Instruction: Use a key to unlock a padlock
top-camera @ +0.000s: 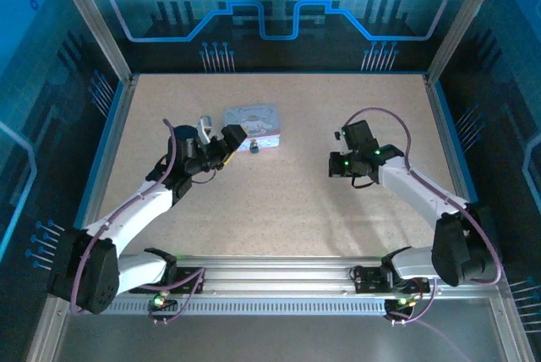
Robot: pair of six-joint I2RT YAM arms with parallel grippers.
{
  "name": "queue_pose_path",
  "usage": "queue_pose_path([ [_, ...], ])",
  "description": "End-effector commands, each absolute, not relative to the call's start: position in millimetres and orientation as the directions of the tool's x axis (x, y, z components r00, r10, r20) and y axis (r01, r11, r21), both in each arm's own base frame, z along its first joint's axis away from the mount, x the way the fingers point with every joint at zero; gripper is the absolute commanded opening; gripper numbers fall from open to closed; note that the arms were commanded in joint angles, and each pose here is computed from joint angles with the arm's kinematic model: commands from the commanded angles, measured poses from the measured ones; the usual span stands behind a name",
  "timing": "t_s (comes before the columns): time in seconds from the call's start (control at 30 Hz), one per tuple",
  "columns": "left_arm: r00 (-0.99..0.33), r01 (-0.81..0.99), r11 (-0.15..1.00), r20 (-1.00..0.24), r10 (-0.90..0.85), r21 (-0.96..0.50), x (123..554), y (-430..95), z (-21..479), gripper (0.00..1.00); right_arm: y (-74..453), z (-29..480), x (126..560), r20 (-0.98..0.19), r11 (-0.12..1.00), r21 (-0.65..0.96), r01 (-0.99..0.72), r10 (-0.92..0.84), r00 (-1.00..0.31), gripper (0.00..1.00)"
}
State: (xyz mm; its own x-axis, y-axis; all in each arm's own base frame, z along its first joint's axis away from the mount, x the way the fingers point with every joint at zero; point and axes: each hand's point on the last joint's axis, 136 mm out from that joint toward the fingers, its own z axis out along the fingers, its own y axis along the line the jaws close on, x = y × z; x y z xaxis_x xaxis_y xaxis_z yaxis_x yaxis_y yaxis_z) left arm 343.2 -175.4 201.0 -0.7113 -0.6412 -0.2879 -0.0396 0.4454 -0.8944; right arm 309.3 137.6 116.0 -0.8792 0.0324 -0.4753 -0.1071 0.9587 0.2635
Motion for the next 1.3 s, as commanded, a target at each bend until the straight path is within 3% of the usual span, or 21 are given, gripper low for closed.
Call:
queue_pose_path([
  [0.0,-0.736,0.008,0.356,-0.247,-0.63,-0.934,344.5,-193.3,224.6,0.94,153.4,136.3,310.4,-0.548,0.933,0.304,-0.193,0.006,-0.836,0.0],
  [0.57,-0.808,0.007,0.104,-0.066,-0.585,-0.995,352.4,-264.2,247.1,0.86,213.5,214.8,316.8,-0.7,0.81,0.43,-0.398,0.021,-0.713,0.0],
  [1.1,-0.684,-0.286,-0.206,0.351,-0.639,-0.936,352.5,-285.3,230.4,0.83,262.5,261.6,327.0,-0.811,0.739,0.407,-0.537,0.023,-0.584,0.0],
  [1.27,-0.647,-0.335,-0.271,0.43,-0.63,-0.902,352.3,-290.3,223.3,0.81,278.2,266.1,327.8,-0.822,0.718,0.409,-0.564,0.021,-0.57,0.0],
])
